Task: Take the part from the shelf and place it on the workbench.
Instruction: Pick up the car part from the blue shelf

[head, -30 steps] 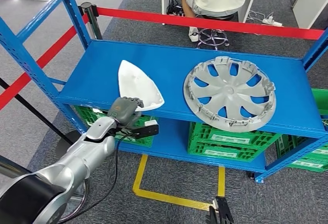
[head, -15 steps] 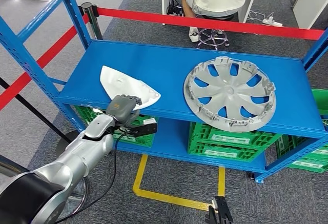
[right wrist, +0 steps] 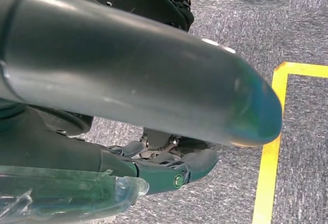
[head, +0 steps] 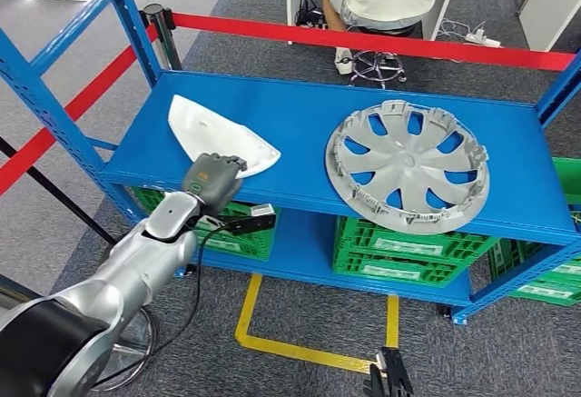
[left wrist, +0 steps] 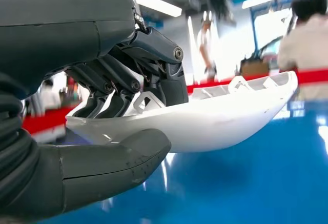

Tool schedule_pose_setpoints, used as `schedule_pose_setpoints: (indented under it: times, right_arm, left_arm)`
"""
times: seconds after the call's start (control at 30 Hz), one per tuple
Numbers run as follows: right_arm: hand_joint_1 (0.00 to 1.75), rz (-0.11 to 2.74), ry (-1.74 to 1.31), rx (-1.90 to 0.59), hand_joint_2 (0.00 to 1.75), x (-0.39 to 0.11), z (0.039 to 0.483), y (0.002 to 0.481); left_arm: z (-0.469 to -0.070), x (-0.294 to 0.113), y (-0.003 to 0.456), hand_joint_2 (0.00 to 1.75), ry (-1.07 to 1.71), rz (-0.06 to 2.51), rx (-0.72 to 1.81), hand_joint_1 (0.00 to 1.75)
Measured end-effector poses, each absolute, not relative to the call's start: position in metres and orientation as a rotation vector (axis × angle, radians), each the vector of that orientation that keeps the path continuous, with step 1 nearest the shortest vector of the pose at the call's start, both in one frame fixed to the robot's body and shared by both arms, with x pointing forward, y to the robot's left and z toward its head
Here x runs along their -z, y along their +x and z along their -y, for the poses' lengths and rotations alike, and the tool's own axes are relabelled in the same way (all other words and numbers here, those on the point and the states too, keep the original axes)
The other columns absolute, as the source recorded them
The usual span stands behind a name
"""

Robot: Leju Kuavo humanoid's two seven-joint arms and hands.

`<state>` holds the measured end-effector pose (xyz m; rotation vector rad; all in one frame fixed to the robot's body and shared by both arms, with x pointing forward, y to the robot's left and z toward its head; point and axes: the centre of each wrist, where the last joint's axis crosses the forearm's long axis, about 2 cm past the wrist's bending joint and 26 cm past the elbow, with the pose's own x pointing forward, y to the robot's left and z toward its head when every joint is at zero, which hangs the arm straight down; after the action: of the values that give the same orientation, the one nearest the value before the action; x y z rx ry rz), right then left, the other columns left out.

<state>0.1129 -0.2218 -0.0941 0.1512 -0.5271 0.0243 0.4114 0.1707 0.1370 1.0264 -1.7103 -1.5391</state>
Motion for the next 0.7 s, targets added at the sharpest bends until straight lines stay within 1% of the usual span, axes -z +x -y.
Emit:
schedule_pose_setpoints:
  times: [0.37, 0.7]
  right_arm:
    - [0.00, 0.548, 0.152, -0.015, 0.00, 0.092, 0.222, 0.119]
    - [0.00, 0.557, 0.144, -0.006, 0.00, 0.092, 0.224, 0.122]
  left_arm:
    - [-0.163, -0.195, 0.438, 1.75, 1.201, 1.865, 1.602, 1.69]
    - [-0.161, -0.205, 0.440, 1.75, 1.232, 1.898, 1.600, 1.69]
